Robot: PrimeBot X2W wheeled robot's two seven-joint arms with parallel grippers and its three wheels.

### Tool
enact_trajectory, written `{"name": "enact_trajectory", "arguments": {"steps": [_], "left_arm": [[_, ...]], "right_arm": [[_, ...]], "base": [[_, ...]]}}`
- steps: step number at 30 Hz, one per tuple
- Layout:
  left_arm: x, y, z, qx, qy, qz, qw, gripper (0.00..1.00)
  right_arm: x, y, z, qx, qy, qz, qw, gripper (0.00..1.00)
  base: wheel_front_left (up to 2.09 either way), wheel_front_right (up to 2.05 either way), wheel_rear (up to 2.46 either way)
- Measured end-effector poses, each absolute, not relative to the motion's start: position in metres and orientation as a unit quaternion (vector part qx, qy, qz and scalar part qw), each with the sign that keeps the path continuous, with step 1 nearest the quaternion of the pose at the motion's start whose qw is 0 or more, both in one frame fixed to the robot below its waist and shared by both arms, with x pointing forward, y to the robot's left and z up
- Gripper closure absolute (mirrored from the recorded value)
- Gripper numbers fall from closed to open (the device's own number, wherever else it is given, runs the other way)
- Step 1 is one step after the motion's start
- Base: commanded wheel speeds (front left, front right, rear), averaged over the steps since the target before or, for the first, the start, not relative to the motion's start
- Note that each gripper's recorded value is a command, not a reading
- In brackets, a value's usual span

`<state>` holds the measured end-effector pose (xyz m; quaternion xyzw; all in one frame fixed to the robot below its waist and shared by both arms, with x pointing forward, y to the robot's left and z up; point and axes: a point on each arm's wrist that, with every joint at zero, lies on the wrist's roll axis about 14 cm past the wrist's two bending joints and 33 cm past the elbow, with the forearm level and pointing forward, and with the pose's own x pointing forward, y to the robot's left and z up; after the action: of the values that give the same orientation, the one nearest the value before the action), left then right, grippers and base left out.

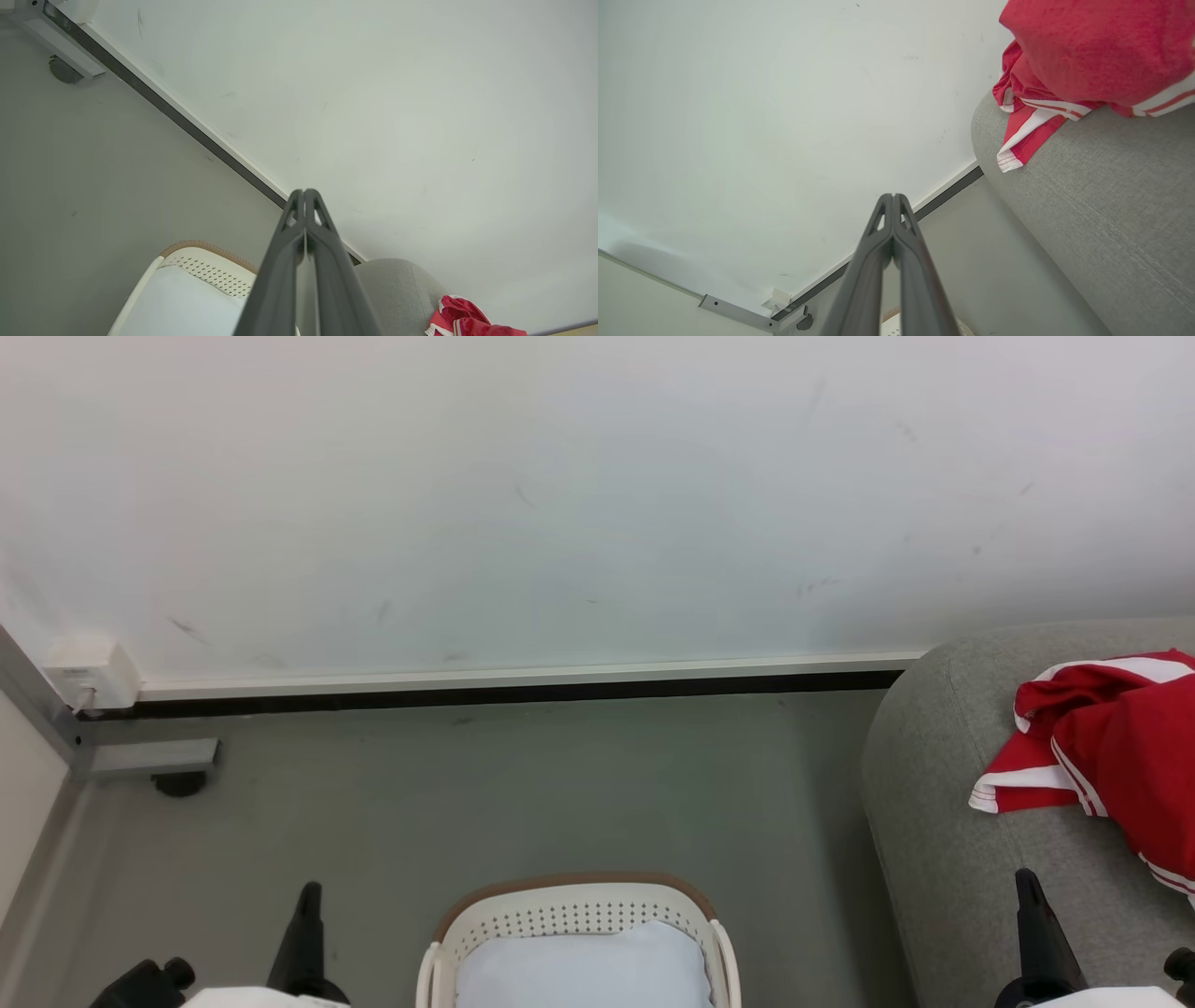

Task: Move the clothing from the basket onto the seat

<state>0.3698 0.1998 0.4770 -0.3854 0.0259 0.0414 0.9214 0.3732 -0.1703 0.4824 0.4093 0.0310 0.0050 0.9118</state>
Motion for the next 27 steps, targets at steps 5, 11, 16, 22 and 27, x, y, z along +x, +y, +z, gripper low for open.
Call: {"name": "enact_trajectory", "arguments": {"steps": [5, 11, 16, 22, 27], "left_arm": [[0.371, 0.200, 0.478, -0.415, 0.026, 0.043, 0.908, 1.00], [0.373, 0.201, 0.481, -0.449, 0.023, 0.042, 0.892, 1.00], [0.374, 0.201, 0.482, -0.475, 0.024, 0.042, 0.879, 1.00], [0.376, 0.201, 0.483, -0.503, 0.022, 0.041, 0.863, 1.00], [0.377, 0.202, 0.484, -0.526, 0.021, 0.041, 0.850, 1.00]], "right_arm": [[0.375, -0.173, 0.484, 0.436, 0.030, 0.000, 0.899, 1.00], [0.377, -0.176, 0.486, 0.466, 0.027, -0.003, 0.884, 1.00], [0.378, -0.178, 0.487, 0.490, 0.029, -0.005, 0.871, 1.00], [0.378, -0.181, 0.487, 0.516, 0.029, -0.008, 0.856, 1.00], [0.379, -0.183, 0.488, 0.538, 0.028, -0.011, 0.842, 1.00]], "base": [[0.00, 0.00, 0.00], [0.00, 0.00, 0.00], [0.00, 0.00, 0.00], [0.00, 0.00, 0.00], [0.00, 0.00, 0.00]]}}
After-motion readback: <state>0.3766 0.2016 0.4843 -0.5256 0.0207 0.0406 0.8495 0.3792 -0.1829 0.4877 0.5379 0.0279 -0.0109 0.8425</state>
